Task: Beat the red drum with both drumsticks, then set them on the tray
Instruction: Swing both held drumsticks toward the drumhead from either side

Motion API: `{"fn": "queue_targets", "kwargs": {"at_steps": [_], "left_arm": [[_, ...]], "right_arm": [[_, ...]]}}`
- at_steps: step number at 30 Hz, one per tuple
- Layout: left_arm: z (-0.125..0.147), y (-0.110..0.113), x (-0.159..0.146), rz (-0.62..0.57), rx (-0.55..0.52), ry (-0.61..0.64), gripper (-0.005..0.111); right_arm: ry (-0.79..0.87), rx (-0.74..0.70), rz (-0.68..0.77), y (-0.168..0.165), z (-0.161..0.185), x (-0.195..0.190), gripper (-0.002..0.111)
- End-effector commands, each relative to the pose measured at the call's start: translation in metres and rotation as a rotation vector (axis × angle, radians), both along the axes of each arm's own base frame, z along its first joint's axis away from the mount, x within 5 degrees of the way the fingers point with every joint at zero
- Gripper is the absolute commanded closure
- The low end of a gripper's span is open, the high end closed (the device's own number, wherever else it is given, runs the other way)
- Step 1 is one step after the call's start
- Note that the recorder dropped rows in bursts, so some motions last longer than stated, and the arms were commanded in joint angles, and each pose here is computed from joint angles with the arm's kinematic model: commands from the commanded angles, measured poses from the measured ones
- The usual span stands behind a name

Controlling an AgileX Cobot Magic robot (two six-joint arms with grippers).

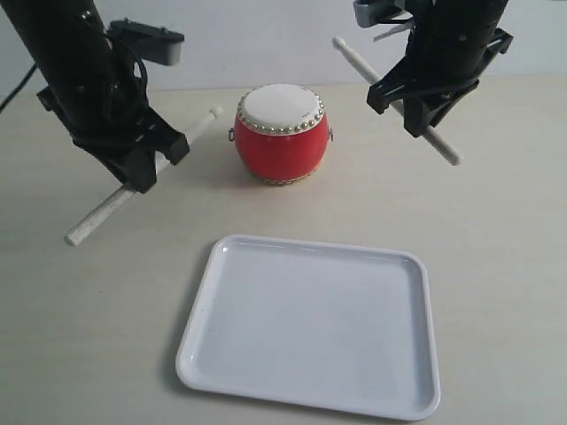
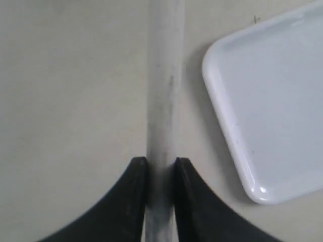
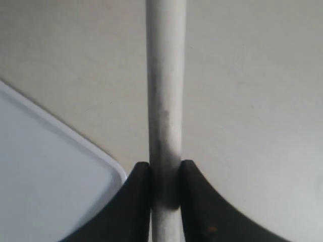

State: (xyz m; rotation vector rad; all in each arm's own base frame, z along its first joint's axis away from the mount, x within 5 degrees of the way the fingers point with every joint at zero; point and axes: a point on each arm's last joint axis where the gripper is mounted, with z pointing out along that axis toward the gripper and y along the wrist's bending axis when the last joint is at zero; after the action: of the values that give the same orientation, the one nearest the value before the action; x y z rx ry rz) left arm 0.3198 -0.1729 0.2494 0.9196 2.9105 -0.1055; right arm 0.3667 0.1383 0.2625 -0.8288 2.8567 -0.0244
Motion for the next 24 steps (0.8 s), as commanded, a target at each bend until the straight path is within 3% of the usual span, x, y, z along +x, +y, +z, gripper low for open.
{"fn": "queue_targets", "kwargs": {"at_steps": [1, 10, 17, 24], "left_arm": [[-0.013, -0.009, 0.012, -0.038, 0.006, 0.041, 0.107], [0.016, -0.017, 0.032, -0.071, -0.051, -0.072, 0.107], [0.011, -0.019, 0.036, -0.071, -0.048, -0.065, 0.107], [-0.003, -0.021, 0.04, -0.07, -0.033, -0.033, 0.107]], "right_arm": [[-0.014, -0.009, 0.071, 0.013, 0.006, -0.007, 0.108], [0.031, -0.006, 0.086, 0.021, -0.01, -0.004, 0.108], [0.094, 0.024, 0.074, 0.027, -0.029, -0.001, 0.108], [0.002, 0.074, 0.071, 0.023, 0.012, -0.014, 0.108]]}}
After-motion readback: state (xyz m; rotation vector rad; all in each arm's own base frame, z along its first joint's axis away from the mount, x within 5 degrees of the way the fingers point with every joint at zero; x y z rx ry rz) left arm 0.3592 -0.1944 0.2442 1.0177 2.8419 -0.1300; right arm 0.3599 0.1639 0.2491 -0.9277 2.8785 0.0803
